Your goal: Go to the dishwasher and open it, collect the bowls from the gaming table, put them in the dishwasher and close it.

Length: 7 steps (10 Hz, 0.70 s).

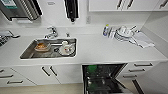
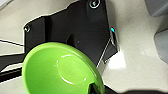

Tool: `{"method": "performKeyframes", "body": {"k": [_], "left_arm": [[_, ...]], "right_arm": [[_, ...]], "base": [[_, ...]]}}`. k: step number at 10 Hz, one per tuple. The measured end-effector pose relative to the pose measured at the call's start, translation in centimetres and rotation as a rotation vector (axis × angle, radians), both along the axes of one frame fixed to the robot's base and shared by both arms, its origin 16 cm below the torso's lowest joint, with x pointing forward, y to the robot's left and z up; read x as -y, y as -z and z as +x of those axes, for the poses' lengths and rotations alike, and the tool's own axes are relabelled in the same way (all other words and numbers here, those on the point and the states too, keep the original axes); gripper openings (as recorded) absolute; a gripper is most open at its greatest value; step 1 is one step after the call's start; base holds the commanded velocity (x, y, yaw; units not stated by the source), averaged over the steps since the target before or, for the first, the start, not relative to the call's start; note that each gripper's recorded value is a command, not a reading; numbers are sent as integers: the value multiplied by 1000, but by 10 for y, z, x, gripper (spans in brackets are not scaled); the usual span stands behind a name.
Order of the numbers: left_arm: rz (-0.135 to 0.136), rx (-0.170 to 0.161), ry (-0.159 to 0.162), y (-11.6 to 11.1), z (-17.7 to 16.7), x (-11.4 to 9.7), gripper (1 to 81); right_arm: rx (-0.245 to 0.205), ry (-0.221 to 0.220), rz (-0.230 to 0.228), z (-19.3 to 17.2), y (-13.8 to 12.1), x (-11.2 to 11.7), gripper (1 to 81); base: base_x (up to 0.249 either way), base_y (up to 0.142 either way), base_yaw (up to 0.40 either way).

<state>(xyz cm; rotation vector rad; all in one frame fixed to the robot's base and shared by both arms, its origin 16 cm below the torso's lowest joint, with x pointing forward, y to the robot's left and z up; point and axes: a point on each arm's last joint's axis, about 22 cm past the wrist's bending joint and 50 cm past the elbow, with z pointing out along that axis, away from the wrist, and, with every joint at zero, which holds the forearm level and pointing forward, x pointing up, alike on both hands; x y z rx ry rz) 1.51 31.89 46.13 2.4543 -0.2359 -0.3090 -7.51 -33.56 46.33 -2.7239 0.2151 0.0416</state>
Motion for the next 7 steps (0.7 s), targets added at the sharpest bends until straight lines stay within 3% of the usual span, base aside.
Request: {"method": "performKeyframes", "body": {"k": [2, 3, 4, 5, 6, 7], "left_arm": [[8, 22, 32, -5, -55, -1, 811], [50, 33, 49, -2, -75, -5, 811], [66, 41, 71, 2, -88, 3, 811], [51, 53, 83, 5, -94, 26, 811], [50, 50, 81, 7, -102, 44, 811], [71, 43, 89, 9, -110, 47, 811]], "right_arm": [[19, 45, 28, 22, -17, 25, 10], [39, 77, 77, 39, -27, 16, 10], [60, 104, 121, 60, -37, 11, 10], [84, 125, 143, 86, -49, 21, 10], [110, 138, 140, 114, -64, 45, 10], [135, 146, 132, 140, -80, 68, 10]], "base": [[0, 0, 0], [0, 0, 0], [0, 0, 0], [0, 0, 0], [0, 0, 0], [0, 0, 0]]}}
